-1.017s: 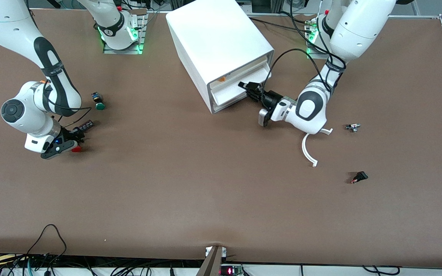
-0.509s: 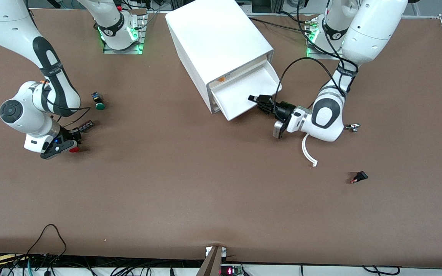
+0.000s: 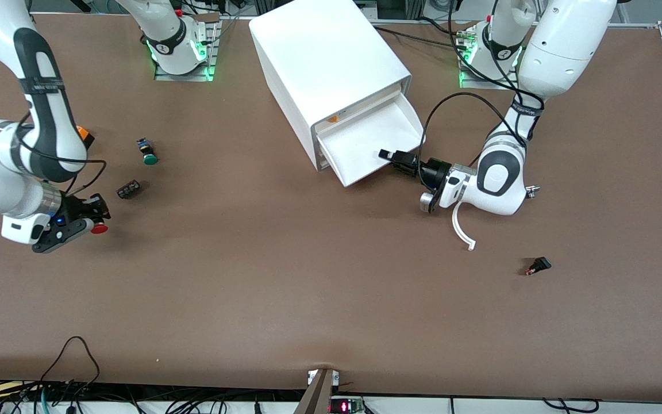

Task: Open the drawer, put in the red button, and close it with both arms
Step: 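Carry the red button toward the drawer while the left gripper withdraws, then lower the red button into the open drawer and open the right gripper, then raise the right gripper away while the left gripper moves to the drawer, then push the drawer front closed with the left gripper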

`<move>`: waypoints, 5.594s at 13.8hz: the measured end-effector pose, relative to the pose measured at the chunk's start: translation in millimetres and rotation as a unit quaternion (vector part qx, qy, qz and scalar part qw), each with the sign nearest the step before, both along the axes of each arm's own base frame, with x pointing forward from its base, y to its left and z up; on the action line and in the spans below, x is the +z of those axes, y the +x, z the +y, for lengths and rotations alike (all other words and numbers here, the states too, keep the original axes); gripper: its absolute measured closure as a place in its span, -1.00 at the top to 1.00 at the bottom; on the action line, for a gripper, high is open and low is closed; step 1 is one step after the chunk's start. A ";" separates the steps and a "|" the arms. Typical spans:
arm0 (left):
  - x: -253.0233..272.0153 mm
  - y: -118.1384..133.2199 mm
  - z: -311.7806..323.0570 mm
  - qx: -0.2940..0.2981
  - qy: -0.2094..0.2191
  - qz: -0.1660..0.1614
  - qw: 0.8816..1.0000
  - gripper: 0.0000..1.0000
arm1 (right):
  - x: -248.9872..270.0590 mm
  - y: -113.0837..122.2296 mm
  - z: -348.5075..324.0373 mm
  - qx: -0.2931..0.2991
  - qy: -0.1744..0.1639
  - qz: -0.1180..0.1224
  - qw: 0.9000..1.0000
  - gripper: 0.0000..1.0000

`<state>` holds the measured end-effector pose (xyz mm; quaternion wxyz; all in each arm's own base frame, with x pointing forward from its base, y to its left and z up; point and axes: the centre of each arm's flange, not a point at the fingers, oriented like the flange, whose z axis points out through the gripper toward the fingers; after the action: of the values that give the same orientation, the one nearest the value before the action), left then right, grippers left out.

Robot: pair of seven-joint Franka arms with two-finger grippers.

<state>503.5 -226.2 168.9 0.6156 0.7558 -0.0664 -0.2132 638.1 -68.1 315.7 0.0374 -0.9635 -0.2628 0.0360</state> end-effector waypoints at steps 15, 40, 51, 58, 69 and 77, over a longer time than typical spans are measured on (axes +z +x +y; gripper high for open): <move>158.7 100.0 245.5 -0.104 0.359 -0.112 0.921 1.00 | 136.0 -58.5 429.1 -0.205 -0.029 0.039 0.977 -0.17; 189.3 125.6 105.7 0.085 0.606 0.029 0.790 1.00 | 21.9 -195.4 679.4 -0.402 -0.031 0.009 0.915 0.30; 150.4 64.9 -42.2 0.220 0.665 0.011 0.713 1.00 | 193.8 -49.9 472.4 -0.307 -0.017 -0.018 0.952 1.00; 114.6 -12.5 -105.6 0.265 0.622 0.000 0.736 1.00 | 234.9 -4.1 299.7 -0.201 0.003 0.002 0.980 1.00; 115.0 -123.0 -205.8 0.277 0.651 -0.016 0.707 1.00 | 274.8 -58.1 131.0 -0.089 0.007 -0.001 0.996 1.00; 112.0 -124.2 -204.4 0.270 0.659 -0.016 0.702 1.00 | 268.7 -60.3 123.1 -0.071 0.000 -0.003 0.997 1.00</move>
<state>379.2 -430.6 280.9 -0.0090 0.9574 0.2882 -0.0148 577.8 55.0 584.4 0.0394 -0.9797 -0.1941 0.0307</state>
